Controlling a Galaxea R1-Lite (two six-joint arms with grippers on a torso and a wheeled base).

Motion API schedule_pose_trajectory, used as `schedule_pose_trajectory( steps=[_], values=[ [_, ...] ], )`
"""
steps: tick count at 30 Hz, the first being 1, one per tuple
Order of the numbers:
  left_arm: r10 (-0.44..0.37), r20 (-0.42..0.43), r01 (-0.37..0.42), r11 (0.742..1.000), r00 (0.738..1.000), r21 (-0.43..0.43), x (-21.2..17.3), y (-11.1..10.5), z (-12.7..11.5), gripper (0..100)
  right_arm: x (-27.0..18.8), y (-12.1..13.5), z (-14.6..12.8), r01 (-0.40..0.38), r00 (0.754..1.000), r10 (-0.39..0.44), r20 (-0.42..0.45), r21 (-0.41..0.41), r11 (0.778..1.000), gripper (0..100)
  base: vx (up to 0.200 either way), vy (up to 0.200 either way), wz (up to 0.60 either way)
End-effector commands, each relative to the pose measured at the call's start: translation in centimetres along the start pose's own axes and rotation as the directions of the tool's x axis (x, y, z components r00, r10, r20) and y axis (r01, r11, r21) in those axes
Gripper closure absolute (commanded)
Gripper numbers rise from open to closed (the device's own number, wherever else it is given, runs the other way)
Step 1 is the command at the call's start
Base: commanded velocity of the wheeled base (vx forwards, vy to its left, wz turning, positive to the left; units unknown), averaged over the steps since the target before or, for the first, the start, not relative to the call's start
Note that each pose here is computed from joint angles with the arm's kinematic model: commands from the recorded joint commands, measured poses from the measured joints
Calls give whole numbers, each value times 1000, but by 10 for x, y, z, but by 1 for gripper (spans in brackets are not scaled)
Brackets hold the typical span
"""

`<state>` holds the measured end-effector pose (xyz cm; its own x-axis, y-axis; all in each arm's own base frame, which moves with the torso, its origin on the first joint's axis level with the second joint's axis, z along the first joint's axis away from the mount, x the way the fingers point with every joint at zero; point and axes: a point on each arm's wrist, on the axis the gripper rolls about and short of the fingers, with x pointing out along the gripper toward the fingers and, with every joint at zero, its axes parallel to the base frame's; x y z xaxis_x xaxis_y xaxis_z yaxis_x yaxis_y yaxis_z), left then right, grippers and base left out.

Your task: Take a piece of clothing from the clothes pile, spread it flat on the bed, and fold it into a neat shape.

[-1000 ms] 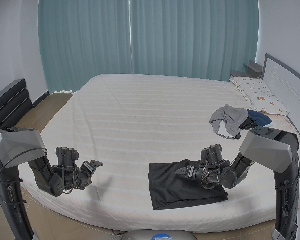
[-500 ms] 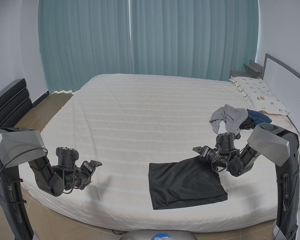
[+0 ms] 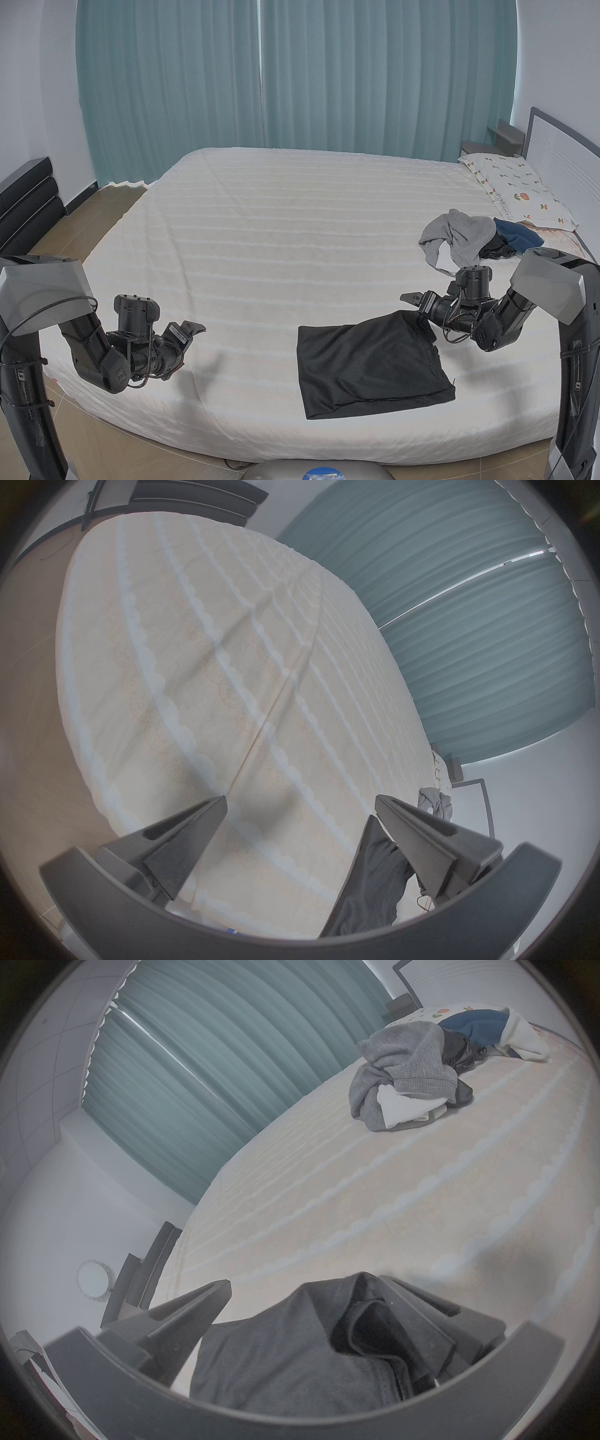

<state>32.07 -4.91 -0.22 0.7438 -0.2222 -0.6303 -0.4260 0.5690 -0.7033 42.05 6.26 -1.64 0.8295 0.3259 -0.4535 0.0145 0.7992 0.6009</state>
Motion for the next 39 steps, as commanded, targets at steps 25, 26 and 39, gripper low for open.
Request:
schedule_pose_trajectory(
  steps=[25,26,39],
  values=[
    [5,1,-5,1000,1000,1,1,0,-1,0,11,-33,-3,53,999,-54,-5,-23,998,100,0,0,0],
    [5,1,-5,1000,1000,1,1,0,-1,0,11,-33,-3,55,998,-55,-5,-22,998,100,0,0,0],
    [13,7,-13,1000,1000,6,2,1,-3,0,12,-52,5,90,996,-90,11,4,996,100,0,0,0]
  ],
)
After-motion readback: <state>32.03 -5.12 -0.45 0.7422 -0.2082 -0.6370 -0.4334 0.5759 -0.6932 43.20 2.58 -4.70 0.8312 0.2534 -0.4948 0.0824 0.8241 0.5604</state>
